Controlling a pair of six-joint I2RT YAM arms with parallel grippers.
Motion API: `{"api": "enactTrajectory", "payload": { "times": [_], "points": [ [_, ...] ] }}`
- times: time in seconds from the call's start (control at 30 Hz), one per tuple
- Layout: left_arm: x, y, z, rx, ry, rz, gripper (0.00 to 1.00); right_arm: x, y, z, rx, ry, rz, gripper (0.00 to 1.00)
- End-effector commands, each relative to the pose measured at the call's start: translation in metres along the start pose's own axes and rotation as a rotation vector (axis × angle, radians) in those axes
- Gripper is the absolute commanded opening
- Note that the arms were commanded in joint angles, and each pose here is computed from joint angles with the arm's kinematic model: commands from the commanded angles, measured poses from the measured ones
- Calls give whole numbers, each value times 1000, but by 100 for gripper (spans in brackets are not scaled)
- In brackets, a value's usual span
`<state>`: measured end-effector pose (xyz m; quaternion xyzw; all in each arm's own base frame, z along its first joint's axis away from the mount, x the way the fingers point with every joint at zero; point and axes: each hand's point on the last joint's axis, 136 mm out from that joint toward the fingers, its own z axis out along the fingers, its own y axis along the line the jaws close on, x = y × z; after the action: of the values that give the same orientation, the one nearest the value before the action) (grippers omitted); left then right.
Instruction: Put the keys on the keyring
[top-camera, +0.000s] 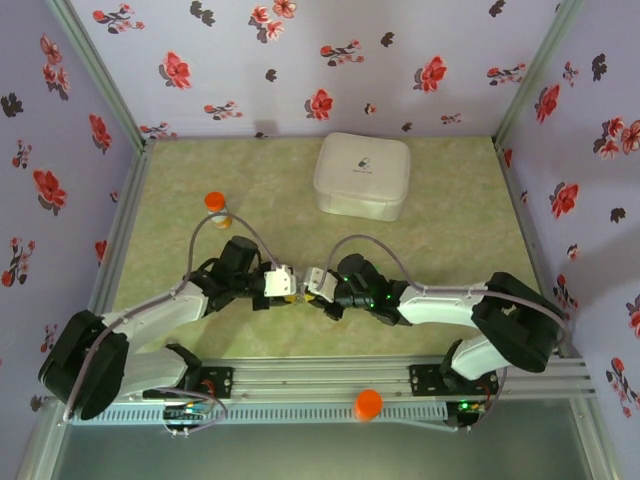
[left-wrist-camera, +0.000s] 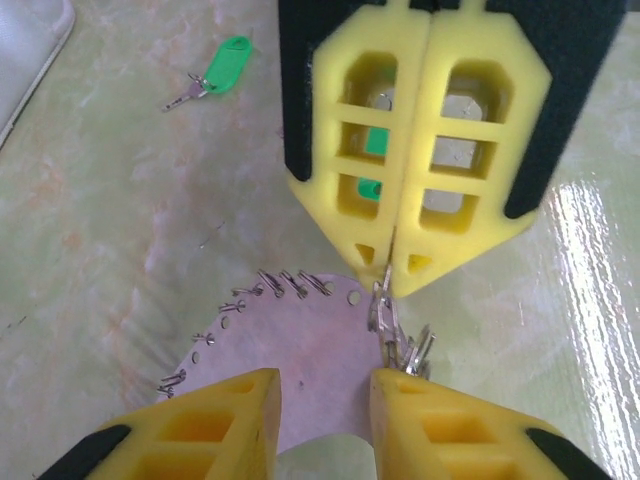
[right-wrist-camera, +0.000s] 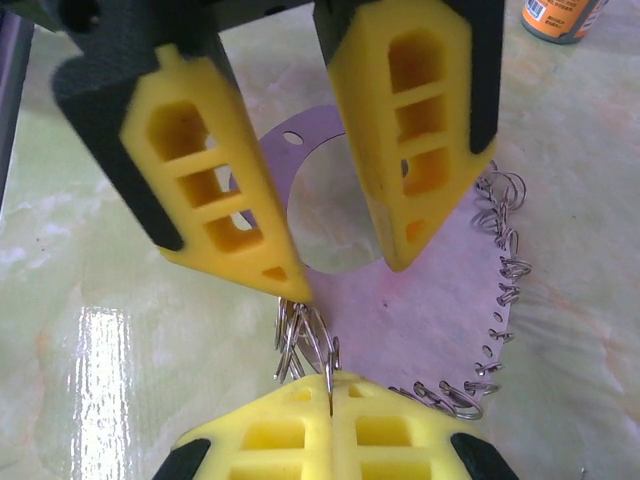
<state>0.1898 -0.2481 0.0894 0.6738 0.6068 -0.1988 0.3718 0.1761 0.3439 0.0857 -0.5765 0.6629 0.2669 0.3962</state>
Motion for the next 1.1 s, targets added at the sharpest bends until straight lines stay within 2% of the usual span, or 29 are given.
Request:
{"api": "enactTrajectory", "payload": {
  "times": [0.0, 0.57, 0.87, 1.07],
  "points": [
    [-9, 1, -10, -14, -6, 41, 32, -6, -10, 0, 42, -5, 7, 0],
    [-12, 2, 5, 3, -18, 47, 29, -20, -7, 1, 19, -83, 36, 0],
    [-17, 8, 5, -33, -50, 59, 27, -25, -3, 2, -5, -115, 43, 0],
    [-20, 9, 3, -41, -57, 67, 15, -25, -2, 3, -9, -117, 49, 0]
  ]
}}
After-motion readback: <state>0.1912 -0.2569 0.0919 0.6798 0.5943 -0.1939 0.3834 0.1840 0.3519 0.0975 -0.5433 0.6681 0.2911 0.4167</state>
